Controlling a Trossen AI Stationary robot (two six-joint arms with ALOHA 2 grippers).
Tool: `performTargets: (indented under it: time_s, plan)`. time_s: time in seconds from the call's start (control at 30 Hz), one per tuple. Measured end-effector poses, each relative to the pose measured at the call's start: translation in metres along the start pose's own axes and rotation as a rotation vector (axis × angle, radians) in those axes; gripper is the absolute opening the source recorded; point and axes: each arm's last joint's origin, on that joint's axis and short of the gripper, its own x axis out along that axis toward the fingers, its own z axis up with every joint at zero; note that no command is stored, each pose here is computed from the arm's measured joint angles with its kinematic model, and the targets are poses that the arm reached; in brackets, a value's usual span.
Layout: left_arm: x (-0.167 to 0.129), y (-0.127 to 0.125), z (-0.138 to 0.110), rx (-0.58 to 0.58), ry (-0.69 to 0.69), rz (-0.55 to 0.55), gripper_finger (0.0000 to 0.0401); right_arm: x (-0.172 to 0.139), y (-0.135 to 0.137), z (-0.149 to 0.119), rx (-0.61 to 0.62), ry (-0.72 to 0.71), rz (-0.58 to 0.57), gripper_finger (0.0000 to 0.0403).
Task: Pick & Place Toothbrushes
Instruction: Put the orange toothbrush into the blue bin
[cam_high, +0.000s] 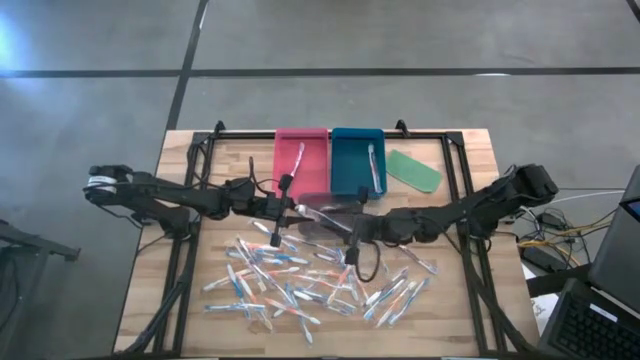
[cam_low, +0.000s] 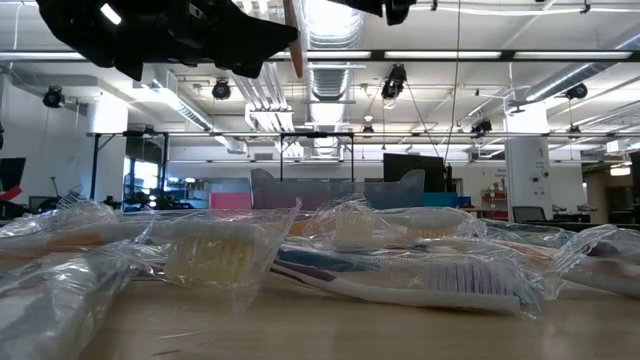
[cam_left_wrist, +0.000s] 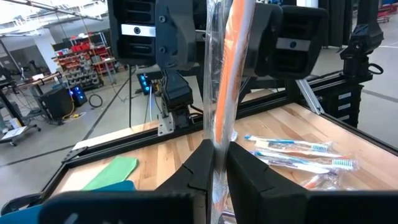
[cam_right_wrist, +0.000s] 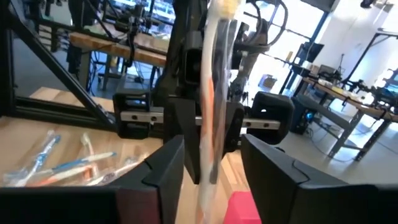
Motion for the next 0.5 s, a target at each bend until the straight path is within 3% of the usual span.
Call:
performTargets:
  time_s: [0.27, 0.5]
  plan:
    - [0.000, 0.000, 0.000, 0.002, 0.002, 0.000, 0.0035, 0.017, 0.002, -0.005, 0.000, 0.025, -0.013, 0.0187]
    - [0.000, 0.000, -0.001, 0.003, 0.006, -0.001, 0.0035, 0.026, -0.001, -0.004, 0.023, 0.019, -0.033, 0.0174]
